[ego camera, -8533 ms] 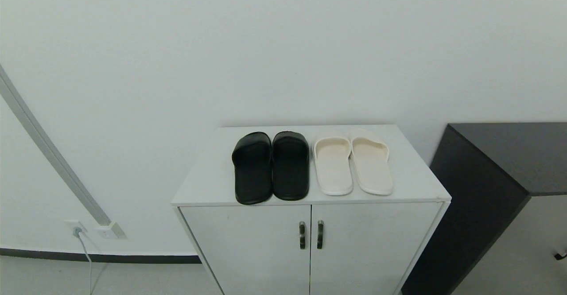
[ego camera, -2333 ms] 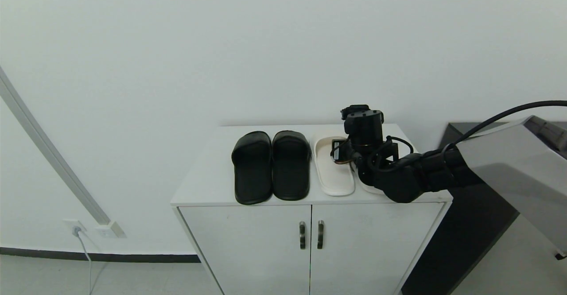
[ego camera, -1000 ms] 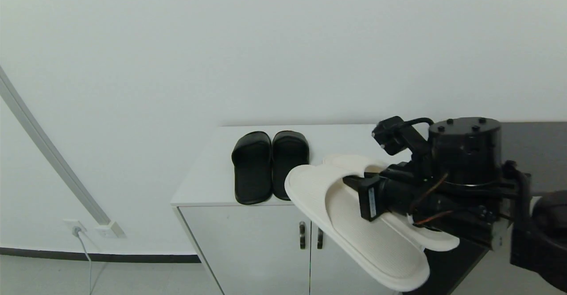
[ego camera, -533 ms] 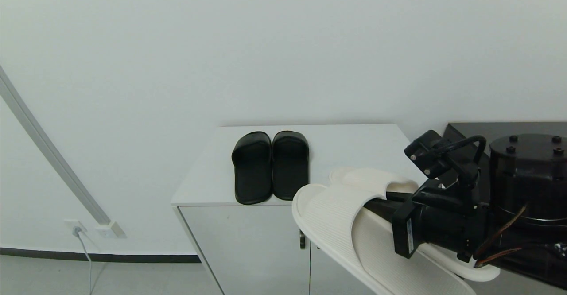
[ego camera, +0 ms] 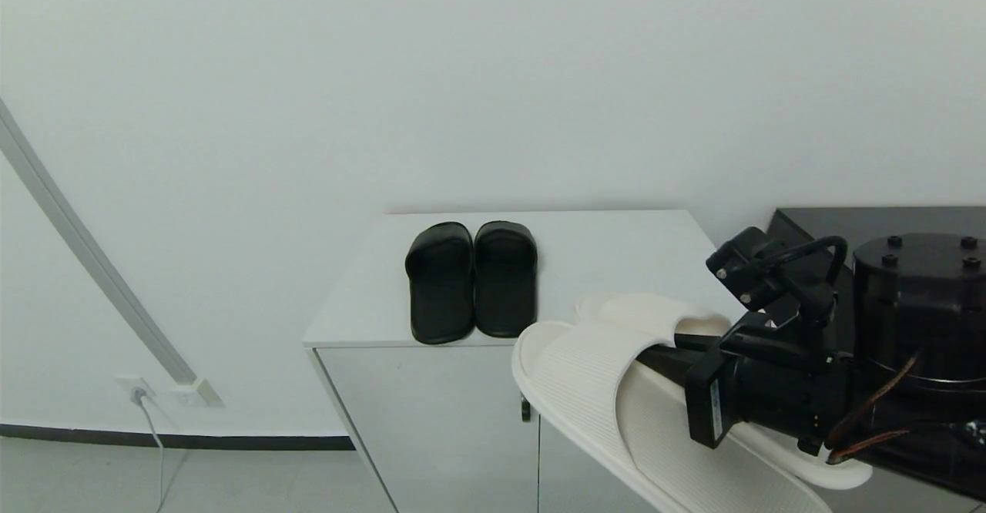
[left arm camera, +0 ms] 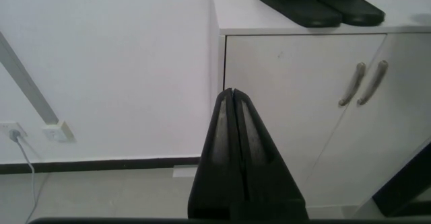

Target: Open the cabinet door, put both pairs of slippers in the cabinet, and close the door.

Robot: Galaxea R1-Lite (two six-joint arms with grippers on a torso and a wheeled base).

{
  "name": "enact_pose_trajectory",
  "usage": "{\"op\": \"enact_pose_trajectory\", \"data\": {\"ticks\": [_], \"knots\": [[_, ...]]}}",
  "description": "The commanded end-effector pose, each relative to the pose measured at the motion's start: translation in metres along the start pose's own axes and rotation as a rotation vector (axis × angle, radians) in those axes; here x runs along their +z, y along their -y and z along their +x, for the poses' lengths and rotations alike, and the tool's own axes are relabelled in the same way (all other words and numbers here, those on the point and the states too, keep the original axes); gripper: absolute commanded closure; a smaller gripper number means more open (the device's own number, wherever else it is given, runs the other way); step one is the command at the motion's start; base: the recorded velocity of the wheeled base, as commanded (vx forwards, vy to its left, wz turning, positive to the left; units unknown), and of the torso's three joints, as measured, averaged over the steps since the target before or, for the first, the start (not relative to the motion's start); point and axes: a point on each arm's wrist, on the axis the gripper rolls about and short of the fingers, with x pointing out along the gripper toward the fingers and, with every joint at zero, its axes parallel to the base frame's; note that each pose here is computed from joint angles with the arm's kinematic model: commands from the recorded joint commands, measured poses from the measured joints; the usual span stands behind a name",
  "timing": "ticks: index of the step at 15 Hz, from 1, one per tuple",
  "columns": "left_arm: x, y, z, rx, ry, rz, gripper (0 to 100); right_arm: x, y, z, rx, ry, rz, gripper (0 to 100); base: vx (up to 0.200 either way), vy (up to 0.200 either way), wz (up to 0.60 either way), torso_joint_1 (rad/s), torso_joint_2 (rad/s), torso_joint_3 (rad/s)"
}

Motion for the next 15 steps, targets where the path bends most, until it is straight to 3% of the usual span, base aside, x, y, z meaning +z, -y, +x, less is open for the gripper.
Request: {"op": "enact_pose_trajectory", "data": {"ticks": [1, 4, 15], "knots": [[0.0000, 0.0000, 0.0001, 0.000, 0.000, 0.000, 100, -0.0010, -0.0004, 0.0018, 0.002, -0.005, -0.002, 100, -0.200, 0.000, 0.00, -0.007, -0.01, 0.002], [0.0000, 0.0000, 0.0001, 0.000, 0.000, 0.000, 100, -0.0012, -0.0004, 0.0018, 0.002, -0.003, 0.001, 100, -0.200, 0.000, 0.00, -0.007, 0.00, 0.007], [0.0000, 0.0000, 0.0001, 0.000, 0.000, 0.000, 100, -0.0093, 0.0006, 0.0069, 0.008, -0.008, -0.002, 100, 0.000, 0.000, 0.00, 0.000, 0.00, 0.000]]}}
